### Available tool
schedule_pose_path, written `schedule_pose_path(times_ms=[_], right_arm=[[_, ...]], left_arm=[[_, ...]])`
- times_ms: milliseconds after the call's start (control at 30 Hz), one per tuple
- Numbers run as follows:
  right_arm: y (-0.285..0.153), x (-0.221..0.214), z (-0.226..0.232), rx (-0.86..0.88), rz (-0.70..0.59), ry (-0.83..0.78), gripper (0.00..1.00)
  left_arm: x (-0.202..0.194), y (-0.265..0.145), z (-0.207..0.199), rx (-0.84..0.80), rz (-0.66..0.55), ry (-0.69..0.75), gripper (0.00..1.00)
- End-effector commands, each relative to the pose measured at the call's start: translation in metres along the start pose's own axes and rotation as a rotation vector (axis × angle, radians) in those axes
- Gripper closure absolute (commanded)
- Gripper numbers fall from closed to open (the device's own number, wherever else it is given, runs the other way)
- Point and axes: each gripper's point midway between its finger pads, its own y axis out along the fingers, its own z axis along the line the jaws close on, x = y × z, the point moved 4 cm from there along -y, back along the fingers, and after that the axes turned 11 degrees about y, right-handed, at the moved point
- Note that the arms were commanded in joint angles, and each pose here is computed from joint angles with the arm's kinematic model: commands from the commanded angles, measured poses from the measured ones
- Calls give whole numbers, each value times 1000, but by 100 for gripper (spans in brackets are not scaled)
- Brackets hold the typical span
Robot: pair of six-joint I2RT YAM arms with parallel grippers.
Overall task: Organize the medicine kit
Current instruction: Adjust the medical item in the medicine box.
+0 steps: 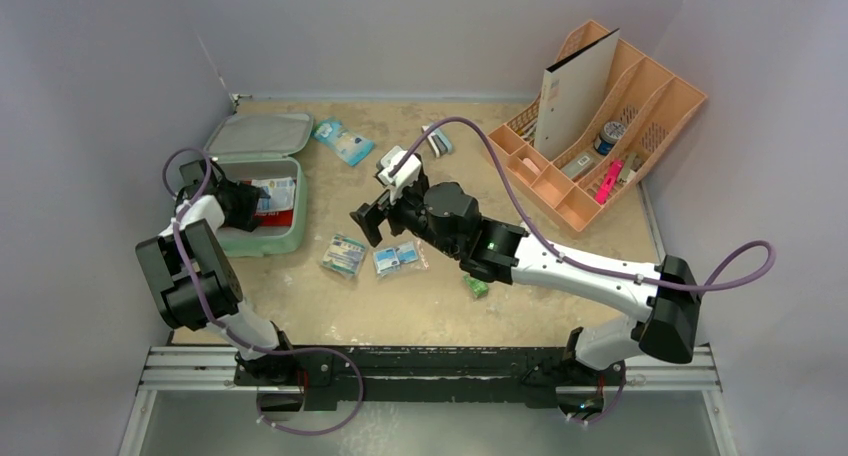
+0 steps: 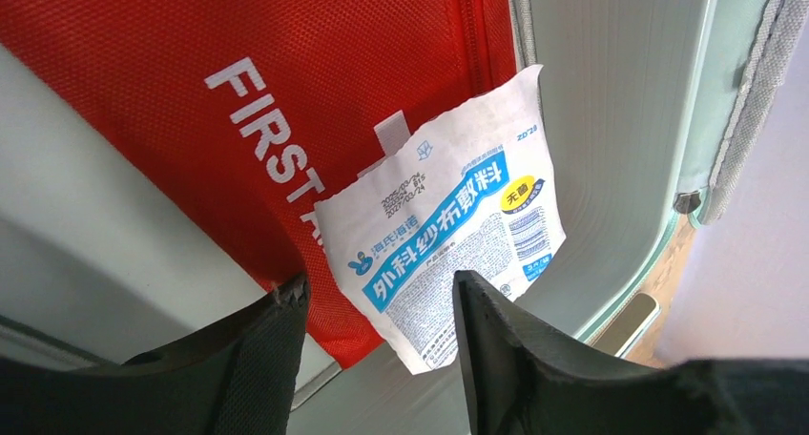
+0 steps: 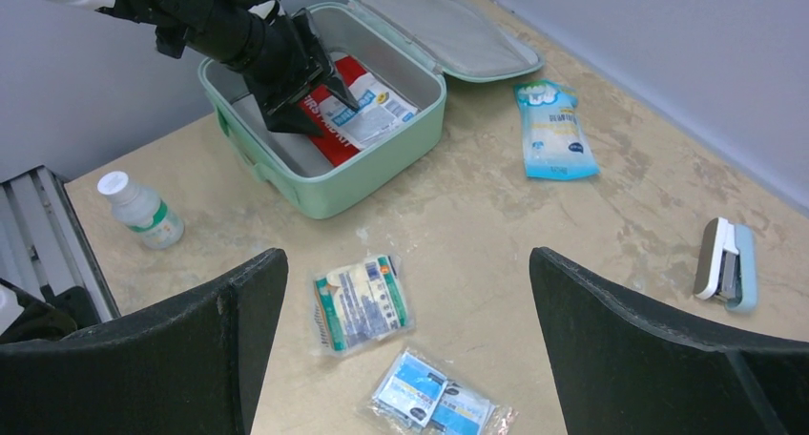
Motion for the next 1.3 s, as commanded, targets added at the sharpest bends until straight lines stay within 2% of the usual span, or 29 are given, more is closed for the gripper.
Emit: schedule_pose_path(times_ms=[0, 200, 600, 767, 1000, 1133, 1267], right_arm=[[2, 20, 10, 30, -41, 39, 1], [7, 15, 10, 25, -24, 39, 1], [17, 15, 12, 19, -10, 44, 1], [20, 14, 12, 4, -2, 67, 1], [33, 8, -5, -80, 61, 169, 1], [51, 0, -43, -97, 97, 363, 1], [79, -15, -84, -104, 115, 580, 7]], left_arm=[[6, 6, -13, -73, 0, 16, 48], [8, 9, -22, -120, 2, 16, 55], [5, 9, -36, -195, 24, -25, 57], [5, -2, -43, -213, 18, -27, 55], [4, -30, -51, -242, 2, -28, 47], [9, -56, -64, -294, -35, 99, 43], [4, -94, -89, -338, -102, 349, 39]])
